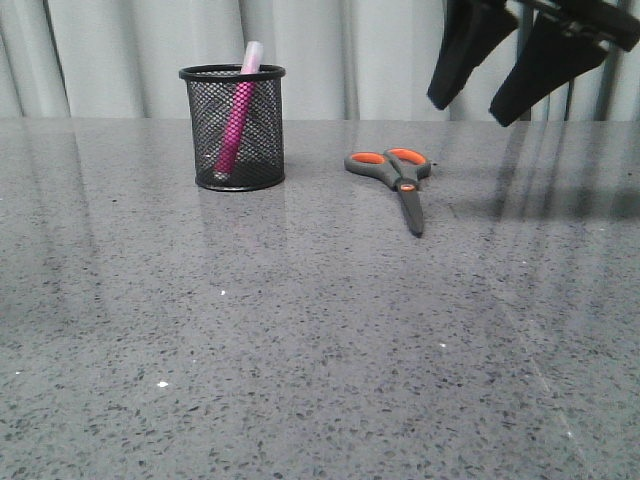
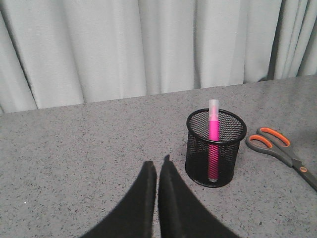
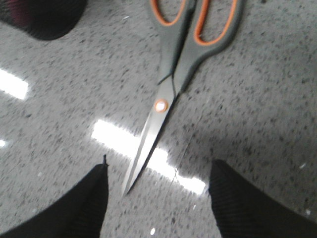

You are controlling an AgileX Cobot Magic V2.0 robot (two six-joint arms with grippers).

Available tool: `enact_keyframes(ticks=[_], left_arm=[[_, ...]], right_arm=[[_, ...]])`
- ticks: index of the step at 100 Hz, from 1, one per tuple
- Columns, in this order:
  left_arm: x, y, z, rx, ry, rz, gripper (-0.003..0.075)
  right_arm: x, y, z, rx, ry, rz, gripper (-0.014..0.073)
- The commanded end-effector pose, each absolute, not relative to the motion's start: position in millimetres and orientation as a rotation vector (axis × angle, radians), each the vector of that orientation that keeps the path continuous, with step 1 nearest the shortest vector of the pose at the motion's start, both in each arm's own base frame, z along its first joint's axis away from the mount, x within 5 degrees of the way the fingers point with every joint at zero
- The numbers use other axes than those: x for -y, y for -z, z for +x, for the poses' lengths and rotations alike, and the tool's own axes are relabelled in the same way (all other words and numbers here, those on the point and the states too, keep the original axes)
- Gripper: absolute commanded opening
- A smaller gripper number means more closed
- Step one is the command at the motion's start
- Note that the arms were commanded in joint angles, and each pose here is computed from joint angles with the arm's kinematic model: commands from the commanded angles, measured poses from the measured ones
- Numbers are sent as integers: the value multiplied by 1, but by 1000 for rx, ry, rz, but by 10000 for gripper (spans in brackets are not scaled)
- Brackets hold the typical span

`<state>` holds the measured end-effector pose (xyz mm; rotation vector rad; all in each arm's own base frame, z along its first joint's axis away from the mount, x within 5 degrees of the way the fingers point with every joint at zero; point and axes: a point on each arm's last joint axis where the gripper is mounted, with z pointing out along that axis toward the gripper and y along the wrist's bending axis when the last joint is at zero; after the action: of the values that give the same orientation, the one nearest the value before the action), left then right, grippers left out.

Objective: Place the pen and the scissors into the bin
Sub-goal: 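Lower the right gripper and close it on the scissors handles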

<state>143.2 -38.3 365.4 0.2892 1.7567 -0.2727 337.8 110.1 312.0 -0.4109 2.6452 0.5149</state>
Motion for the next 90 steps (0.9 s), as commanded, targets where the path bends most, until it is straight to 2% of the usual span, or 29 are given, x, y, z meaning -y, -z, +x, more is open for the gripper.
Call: enact_keyframes(ticks=[1, 32, 90], left_arm=[[35, -379, 143, -1683, 267, 233, -22], [35, -379, 144, -1679, 265, 230, -22], [35, -379, 144, -1679, 265, 230, -22]], right_arm=[[-118, -338, 345, -2587, -498, -396, 400], [-155, -324, 378, -2693, -189, -466, 400], [-171, -298, 403, -2722, -211, -411, 400]])
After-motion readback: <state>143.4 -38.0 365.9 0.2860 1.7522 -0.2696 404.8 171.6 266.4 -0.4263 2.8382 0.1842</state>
